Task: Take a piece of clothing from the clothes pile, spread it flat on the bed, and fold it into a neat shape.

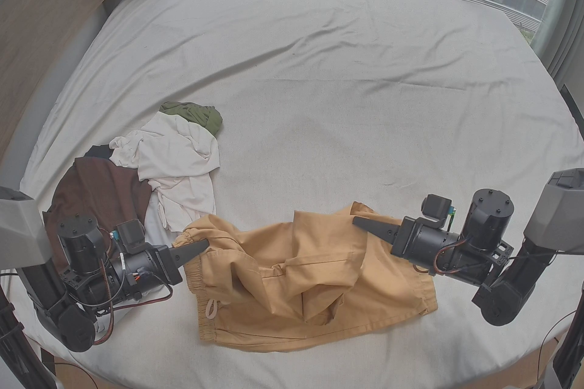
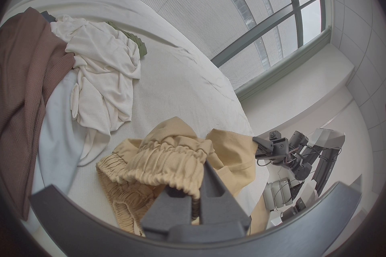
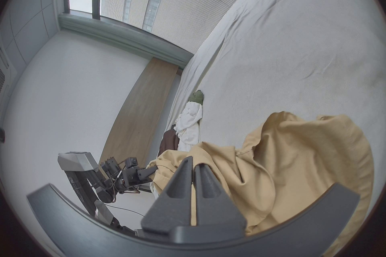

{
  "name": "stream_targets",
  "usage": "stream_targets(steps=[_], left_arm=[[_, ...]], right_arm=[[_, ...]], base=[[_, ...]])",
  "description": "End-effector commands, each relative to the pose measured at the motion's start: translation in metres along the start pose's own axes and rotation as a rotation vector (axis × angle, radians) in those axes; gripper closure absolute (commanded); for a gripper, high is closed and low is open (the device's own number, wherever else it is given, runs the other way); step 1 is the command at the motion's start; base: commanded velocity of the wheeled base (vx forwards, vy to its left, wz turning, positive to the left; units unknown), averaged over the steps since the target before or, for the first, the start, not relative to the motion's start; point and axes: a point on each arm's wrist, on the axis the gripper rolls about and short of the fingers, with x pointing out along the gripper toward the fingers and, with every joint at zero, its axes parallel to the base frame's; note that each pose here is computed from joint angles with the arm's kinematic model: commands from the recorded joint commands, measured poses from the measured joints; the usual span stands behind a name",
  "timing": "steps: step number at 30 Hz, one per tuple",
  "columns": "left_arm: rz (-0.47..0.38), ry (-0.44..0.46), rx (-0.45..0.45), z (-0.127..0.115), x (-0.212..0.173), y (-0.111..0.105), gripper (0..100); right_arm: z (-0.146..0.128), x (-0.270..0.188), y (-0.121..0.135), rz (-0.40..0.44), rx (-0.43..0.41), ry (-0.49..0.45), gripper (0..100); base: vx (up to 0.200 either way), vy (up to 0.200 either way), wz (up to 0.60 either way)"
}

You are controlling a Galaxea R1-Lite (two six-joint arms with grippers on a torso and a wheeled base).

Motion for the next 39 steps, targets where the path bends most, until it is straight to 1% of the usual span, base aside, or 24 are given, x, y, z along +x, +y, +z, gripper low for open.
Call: stream_targets(steps=[1, 7, 8, 11, 15, 16, 18, 24, 33, 39], left_arm=[[-0.004, 0.003, 0.001, -0.001, 0.000, -0.001, 100], [-0.003, 0.010, -0.001, -0.002, 0.001, -0.001, 100], [-0.008, 0.017, -0.001, -0.004, 0.001, -0.002, 100], [-0.010, 0.026, -0.002, -0.006, 0.002, -0.003, 100], [-0.011, 0.024, -0.002, -0.005, 0.002, -0.003, 100], [-0.011, 0.024, -0.002, -0.005, 0.002, -0.003, 100], [-0.011, 0.024, -0.002, -0.005, 0.002, -0.003, 100], [-0.011, 0.024, -0.002, -0.005, 0.002, -0.003, 100], [-0.007, 0.024, -0.001, -0.005, 0.002, -0.002, 100], [-0.008, 0.023, 0.000, -0.005, 0.002, -0.003, 100]], right_arm=[[0.009, -0.010, -0.006, -0.013, 0.006, -0.017, 100], [0.008, -0.018, -0.017, -0.034, 0.031, 0.007, 100], [0.002, -0.019, -0.020, -0.032, 0.059, 0.042, 100], [-0.006, -0.016, -0.025, -0.027, 0.110, 0.091, 100], [-0.016, -0.012, -0.035, -0.037, 0.138, 0.135, 100], [-0.018, -0.011, -0.035, -0.034, 0.140, 0.144, 0], [-0.020, -0.010, -0.034, -0.030, 0.140, 0.151, 0], [-0.033, -0.004, -0.022, 0.003, 0.138, 0.202, 0], [-0.040, -0.006, -0.013, 0.018, 0.135, 0.232, 0], [-0.048, -0.011, 0.004, 0.060, 0.075, 0.269, 0]], base=[[0.000, 0.000, 0.00], [0.000, 0.000, 0.00], [0.000, 0.000, 0.00], [0.000, 0.000, 0.00], [0.000, 0.000, 0.00], [0.000, 0.000, 0.00], [0.000, 0.000, 0.00], [0.000, 0.000, 0.00], [0.000, 0.000, 0.00], [0.000, 0.000, 0.00]])
